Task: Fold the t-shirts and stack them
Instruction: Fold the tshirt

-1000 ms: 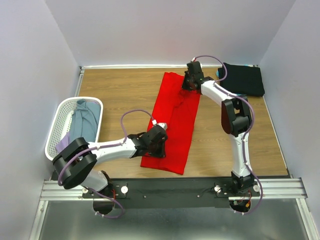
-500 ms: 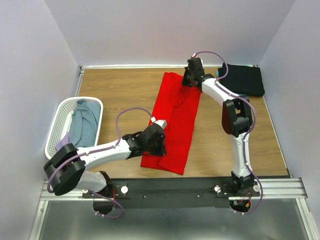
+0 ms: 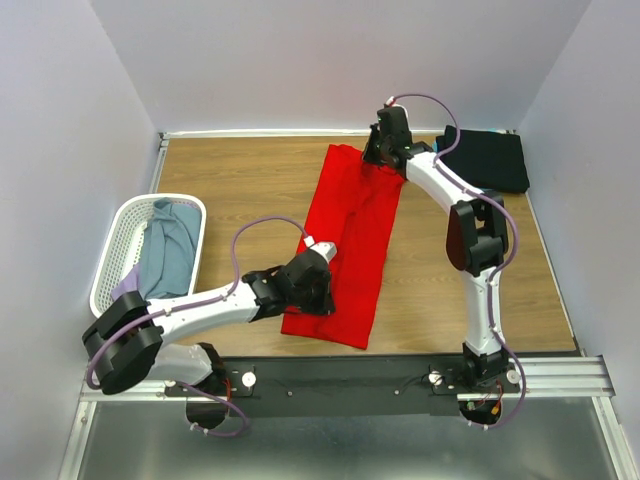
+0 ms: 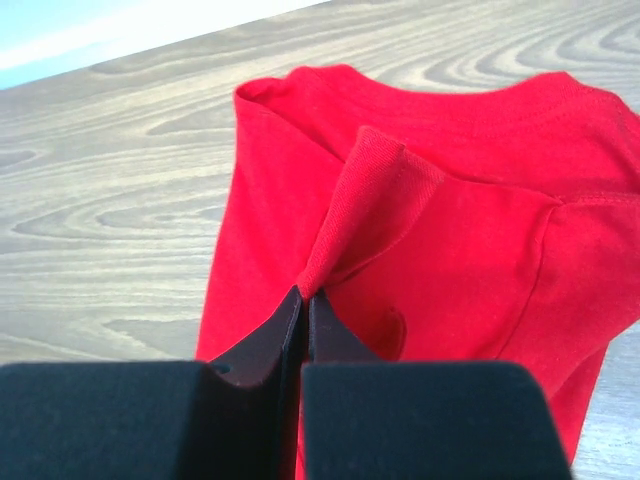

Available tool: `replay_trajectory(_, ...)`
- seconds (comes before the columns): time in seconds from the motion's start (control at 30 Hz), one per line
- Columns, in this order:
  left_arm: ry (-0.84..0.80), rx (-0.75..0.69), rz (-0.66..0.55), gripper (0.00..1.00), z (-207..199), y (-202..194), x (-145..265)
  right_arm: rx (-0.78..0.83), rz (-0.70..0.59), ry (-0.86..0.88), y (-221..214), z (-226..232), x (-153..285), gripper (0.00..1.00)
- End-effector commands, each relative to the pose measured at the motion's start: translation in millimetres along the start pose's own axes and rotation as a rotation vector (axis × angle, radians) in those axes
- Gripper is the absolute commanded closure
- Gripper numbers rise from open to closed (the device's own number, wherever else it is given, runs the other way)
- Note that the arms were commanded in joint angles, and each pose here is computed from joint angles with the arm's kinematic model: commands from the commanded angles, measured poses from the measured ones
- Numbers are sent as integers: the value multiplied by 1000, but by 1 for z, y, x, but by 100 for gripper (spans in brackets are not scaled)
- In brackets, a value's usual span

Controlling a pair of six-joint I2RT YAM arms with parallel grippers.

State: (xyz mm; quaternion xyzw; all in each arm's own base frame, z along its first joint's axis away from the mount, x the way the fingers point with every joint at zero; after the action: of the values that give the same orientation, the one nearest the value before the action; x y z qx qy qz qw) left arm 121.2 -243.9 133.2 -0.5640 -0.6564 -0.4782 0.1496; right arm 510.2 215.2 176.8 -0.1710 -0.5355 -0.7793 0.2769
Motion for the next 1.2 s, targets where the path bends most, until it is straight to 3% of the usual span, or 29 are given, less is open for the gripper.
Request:
replay_trajectory(0.0, -21, -1, 26, 100, -1, -7, 7, 11, -68, 90, 29, 29, 26, 91)
replay_trajectory(0.4, -25, 1, 28, 100, 0, -13, 11, 44, -37, 118, 8, 51, 11, 90)
replay_trajectory(0.73, -16, -3, 32, 100, 3, -15, 9, 48, 30, 100, -21, 45, -16, 86)
replay_trajectory(0.77, -16, -1, 35, 100, 3, -16, 9, 49, 36, 100, -23, 44, -18, 84)
replay_trajectory(0.83, -17, -1, 34, 99, 3, -16, 8, 52, 50, 103, -27, 43, -22, 62)
replay_trajectory(0.93, -1, -1, 12, 76, 3, -11, 10, 59, 43, 110, -24, 45, -19, 36)
replay_trajectory(1.03, 27, -4, -32, 65, 4, 0, 14, 64, 20, 120, -13, 49, -8, 22)
replay_trajectory(1.17, 63, 12, -89, 64, 15, 20, 18, 51, -20, 69, -1, 45, 12, 20)
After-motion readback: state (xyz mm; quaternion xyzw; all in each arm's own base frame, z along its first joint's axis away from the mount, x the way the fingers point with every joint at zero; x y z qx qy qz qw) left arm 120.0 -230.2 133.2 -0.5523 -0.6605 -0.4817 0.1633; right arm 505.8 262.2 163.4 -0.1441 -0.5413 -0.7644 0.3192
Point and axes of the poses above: each gripper's point midway between its finger pads, its own x axis back along the fingers, its own z axis along the line the jaws close on, y = z × x, the point moved 8 cm from there along x, back along the fingers
